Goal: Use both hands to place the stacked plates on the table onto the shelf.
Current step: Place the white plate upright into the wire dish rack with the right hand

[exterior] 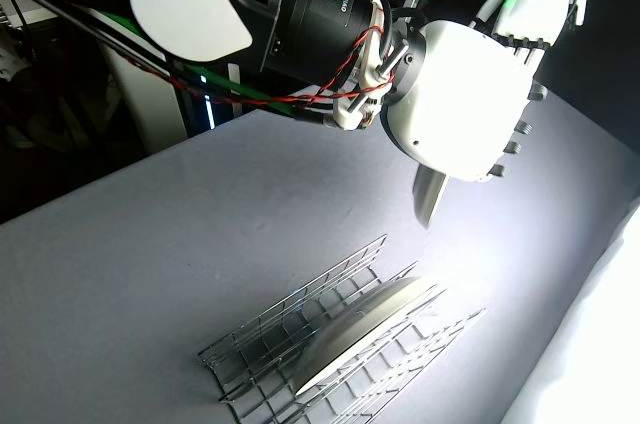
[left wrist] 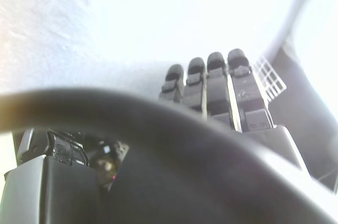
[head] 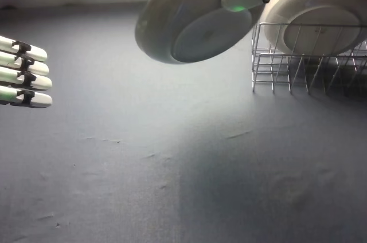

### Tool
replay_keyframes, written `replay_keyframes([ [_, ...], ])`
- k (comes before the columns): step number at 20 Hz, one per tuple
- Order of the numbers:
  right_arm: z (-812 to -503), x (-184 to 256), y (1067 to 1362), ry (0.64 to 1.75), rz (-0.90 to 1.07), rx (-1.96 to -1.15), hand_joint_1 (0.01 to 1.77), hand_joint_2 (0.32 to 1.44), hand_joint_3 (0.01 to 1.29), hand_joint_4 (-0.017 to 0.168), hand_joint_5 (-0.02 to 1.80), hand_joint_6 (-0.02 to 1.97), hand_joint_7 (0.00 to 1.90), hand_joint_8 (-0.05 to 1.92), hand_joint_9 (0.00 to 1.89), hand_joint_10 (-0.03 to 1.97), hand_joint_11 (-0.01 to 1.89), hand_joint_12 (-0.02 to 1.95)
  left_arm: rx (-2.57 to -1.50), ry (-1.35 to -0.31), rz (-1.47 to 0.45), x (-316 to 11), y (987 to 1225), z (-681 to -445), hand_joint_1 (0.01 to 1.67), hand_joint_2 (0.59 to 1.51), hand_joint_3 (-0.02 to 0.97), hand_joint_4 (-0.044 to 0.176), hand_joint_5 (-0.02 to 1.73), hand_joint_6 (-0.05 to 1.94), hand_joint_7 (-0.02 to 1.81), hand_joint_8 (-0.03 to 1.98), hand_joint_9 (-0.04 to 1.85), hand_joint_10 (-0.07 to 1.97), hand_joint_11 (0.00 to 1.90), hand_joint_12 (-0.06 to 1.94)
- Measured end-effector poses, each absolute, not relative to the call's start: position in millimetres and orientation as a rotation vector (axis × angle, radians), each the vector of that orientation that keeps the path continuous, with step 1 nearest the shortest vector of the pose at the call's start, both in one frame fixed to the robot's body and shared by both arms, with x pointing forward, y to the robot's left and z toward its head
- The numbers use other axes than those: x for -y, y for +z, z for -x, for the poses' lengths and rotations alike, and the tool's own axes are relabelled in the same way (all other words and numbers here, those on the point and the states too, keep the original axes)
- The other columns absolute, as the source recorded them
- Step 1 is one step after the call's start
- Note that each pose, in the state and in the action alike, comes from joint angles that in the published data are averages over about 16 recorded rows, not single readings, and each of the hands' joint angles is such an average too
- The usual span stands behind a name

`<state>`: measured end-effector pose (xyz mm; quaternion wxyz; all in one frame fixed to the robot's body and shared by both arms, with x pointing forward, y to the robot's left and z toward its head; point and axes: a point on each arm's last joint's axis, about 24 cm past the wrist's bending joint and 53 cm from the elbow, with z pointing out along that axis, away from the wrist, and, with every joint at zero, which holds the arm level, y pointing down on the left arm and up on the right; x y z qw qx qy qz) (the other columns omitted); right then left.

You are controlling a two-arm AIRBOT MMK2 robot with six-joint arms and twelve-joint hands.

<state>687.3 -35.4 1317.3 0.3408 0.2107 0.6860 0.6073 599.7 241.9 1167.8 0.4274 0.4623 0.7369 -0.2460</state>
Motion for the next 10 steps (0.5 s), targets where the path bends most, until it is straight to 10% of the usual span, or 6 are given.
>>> replay_keyframes([
  [10, -699.3, 53.0, 1309.3, 1.512, -0.552, -1.784, 1.4, 1.04, 0.01, -0.008, 0.92, 0.97, 1.07, 0.74, 0.95, 1.09, 0.81, 1.39, -1.837, -0.618, -1.159, -239.6, 1168.2, -598.7, 0.01, 1.172, 0.014, 0.006, 0.02, 0.0, 0.02, 0.0, 0.02, 0.01, 0.02, 0.01],
])
